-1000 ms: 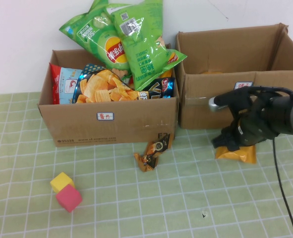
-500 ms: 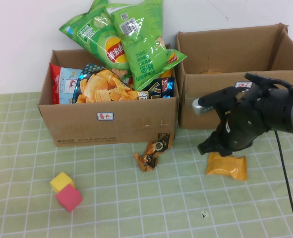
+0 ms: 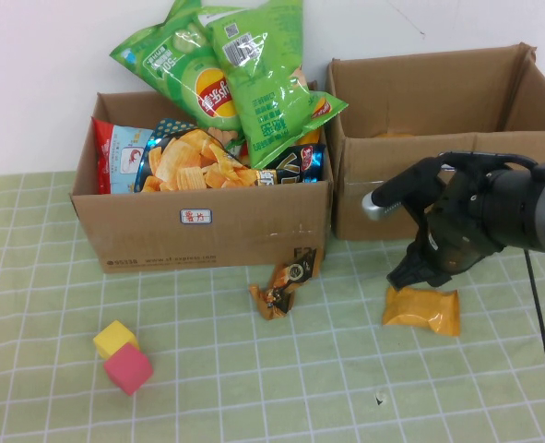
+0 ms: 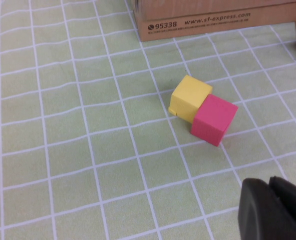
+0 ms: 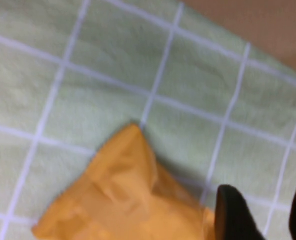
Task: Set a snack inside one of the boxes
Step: Pick up the biscuit
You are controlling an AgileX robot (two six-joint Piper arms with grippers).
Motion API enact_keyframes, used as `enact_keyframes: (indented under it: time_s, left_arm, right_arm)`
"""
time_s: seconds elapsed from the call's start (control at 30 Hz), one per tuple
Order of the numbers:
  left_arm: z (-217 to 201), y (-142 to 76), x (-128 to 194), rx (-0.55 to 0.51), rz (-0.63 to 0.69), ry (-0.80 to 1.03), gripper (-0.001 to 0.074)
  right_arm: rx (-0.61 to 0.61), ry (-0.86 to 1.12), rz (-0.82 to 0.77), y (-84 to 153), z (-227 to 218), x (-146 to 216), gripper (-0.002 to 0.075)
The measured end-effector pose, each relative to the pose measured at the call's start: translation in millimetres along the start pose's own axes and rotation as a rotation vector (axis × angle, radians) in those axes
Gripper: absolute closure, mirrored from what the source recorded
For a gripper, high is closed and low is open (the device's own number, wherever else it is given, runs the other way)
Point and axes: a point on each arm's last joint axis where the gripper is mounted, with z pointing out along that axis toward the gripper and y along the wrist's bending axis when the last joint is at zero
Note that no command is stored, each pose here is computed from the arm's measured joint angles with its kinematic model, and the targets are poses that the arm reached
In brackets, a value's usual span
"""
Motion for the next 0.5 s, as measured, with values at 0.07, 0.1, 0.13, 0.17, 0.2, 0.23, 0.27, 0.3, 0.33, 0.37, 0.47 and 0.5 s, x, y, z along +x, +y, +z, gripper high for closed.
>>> enact_keyframes:
  time_s: [0.07, 0.1, 0.13, 0.17, 0.2, 0.23, 0.27, 0.3, 0.33, 0.37, 0.47, 0.5]
  left_arm:
    - [0, 0, 0, -0.001, 0.001, 0.000, 0.0737]
    - [0, 0, 0, -0.001, 0.001, 0.000, 0.0737]
    - [0, 0, 0, -0.001, 0.001, 0.000, 0.0737]
    - [0, 0, 0, -0.001, 0.001, 0.000, 0.0737]
    - [0, 0, 0, -0.001, 0.001, 0.000, 0.0737]
    - [0, 0, 0, -0.001, 0.001, 0.000, 0.0737]
    - [0, 0, 0, -0.001, 0.001, 0.000, 0.0737]
    - [0, 0, 0, -0.001, 0.001, 0.000, 0.0737]
    - [0, 0, 0, -0.001, 0.001, 0.000, 0.0737]
    - [0, 0, 0, -0.001, 0.001, 0.000, 0.0737]
    - [0, 0, 0, 0.000, -0.001, 0.000, 0.0737]
    - [0, 0, 0, 0.001, -0.002, 0.000, 0.0737]
  right_arm:
    - [0.005, 0.032, 0.009, 0, 0, 3, 0.0477]
    - [0.001, 0.053, 0.011, 0, 0, 5, 0.0475]
    - [-0.008, 0.069, 0.012, 1, 0, 6, 0.0474]
    - [-0.023, 0.086, 0.007, 2, 0, 8, 0.0473]
    - [-0.045, 0.101, -0.005, 4, -1, 9, 0.0472]
    - [-0.073, 0.116, -0.020, 7, -1, 11, 0.0471]
    - [-0.100, 0.126, -0.044, 9, -1, 12, 0.0471]
    - [-0.129, 0.133, -0.058, 11, -2, 12, 0.0470]
    - [-0.173, 0.140, -0.079, 15, -2, 13, 0.0470]
    - [-0.199, 0.141, -0.095, 17, -3, 14, 0.0468]
    - [-0.257, 0.138, -0.170, 23, -4, 14, 0.0461]
    - [-0.258, 0.137, -0.182, 23, -4, 14, 0.0452]
